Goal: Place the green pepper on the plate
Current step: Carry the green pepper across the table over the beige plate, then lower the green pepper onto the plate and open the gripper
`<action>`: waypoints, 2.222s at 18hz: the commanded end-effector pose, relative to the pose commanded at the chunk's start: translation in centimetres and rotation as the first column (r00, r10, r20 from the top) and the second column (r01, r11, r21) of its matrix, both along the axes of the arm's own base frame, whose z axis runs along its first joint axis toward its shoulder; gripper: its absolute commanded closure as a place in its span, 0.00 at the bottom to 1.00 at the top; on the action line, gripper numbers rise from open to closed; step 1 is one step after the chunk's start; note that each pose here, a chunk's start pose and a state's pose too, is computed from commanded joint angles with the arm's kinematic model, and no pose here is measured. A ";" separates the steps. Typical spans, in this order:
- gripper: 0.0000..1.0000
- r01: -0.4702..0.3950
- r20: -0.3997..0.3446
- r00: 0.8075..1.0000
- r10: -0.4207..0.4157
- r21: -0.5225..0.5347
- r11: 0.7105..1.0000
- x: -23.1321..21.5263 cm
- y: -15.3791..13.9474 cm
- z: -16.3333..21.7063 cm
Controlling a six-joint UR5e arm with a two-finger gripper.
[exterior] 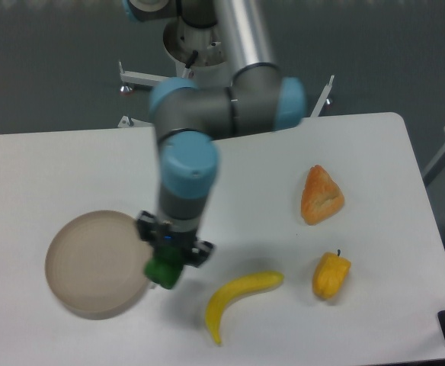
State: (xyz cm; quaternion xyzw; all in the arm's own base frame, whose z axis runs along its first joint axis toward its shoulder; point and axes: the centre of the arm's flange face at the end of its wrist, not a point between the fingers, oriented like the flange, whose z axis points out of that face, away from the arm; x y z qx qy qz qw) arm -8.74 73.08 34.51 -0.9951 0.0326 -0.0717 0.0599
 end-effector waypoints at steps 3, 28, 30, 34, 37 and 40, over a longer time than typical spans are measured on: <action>0.75 -0.057 0.011 0.998 0.057 -0.018 0.998 2.4 -0.6 -0.5; 0.74 0.055 -0.014 0.998 -0.055 0.034 0.998 5.9 -0.7 -6.5; 0.74 0.055 -0.013 0.998 -0.055 0.032 0.998 5.9 -0.7 -6.6; 0.73 0.057 -0.014 0.998 -0.056 0.032 0.998 5.9 -0.7 -6.6; 0.53 0.057 -0.013 0.998 -0.056 0.029 0.998 5.9 -0.7 -6.7; 0.27 0.058 -0.015 0.998 -0.058 0.031 0.998 5.9 -0.7 -6.6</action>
